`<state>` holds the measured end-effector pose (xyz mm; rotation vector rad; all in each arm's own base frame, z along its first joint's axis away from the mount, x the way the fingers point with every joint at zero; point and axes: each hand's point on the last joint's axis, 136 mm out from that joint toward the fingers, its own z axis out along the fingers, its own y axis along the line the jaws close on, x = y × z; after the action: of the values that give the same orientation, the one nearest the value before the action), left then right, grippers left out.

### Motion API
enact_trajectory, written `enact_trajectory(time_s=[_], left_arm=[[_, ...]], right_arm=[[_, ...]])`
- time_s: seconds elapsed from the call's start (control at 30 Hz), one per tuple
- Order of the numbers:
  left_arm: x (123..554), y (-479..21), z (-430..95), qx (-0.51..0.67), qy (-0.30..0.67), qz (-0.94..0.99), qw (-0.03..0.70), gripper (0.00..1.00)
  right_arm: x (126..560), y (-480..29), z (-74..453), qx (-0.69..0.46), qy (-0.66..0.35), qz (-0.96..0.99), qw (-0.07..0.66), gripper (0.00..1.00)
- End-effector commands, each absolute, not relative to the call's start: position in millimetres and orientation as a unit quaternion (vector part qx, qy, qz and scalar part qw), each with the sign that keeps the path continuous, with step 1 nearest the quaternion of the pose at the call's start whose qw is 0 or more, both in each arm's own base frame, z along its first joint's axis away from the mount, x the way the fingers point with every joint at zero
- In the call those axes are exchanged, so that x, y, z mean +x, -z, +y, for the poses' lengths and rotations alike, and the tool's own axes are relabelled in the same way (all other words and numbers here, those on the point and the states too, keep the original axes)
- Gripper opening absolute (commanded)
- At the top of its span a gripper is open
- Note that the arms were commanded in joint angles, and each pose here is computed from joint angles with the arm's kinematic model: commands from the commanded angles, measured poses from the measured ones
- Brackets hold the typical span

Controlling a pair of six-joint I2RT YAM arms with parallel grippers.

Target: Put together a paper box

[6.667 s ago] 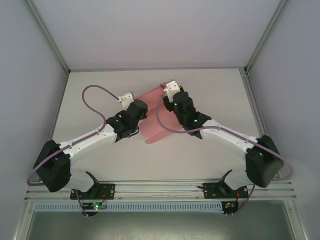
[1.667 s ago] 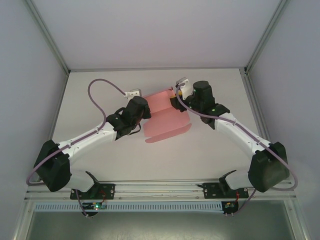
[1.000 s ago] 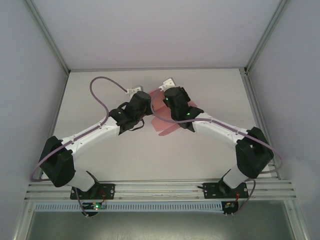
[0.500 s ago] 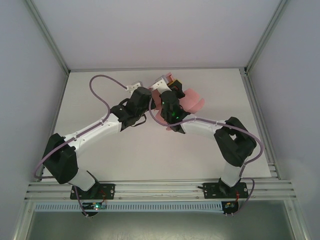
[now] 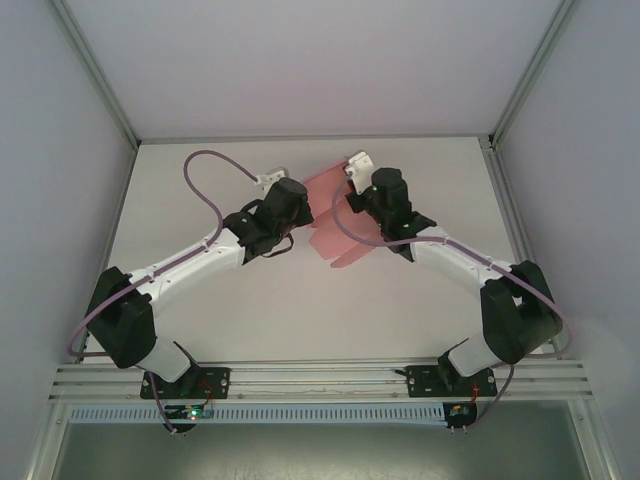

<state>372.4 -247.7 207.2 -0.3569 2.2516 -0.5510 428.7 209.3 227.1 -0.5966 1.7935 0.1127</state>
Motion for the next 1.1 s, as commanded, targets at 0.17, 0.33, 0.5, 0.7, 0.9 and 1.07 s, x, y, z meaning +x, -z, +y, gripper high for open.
enact_trajectory(time_s=[0.17,0.33,0.5,0.7,0.9,1.07], left_arm=[[357.2,-223.9,-251.3,-0.131,0.238,0.885,0.379,0.0],[358.9,-217.7,-244.8,-0.133,0.215,0.889,0.383,0.0],[362.5,-207.5,-237.9,-0.124,0.177,0.897,0.385,0.0],[369.2,-200.7,-230.6,-0.054,0.122,0.909,0.395,0.0],[392.9,-209.9,-231.3,0.19,0.028,0.885,0.425,0.0],[399.0,-222.9,-237.8,0.499,-0.07,0.759,0.413,0.0]], right_arm=[[410.0,-212.7,211.3,-0.243,-0.149,0.789,0.545,0.11],[407.2,-222.0,197.2,-0.222,-0.137,0.791,0.553,0.31],[390.8,-249.1,192.1,-0.228,-0.149,0.778,0.566,0.56],[348.3,-308.5,195.7,-0.233,-0.249,0.725,0.599,0.98],[334.7,-337.6,152.0,-0.128,-0.294,0.729,0.605,0.98],[333.5,-326.9,104.0,-0.048,-0.281,0.757,0.588,0.98]])
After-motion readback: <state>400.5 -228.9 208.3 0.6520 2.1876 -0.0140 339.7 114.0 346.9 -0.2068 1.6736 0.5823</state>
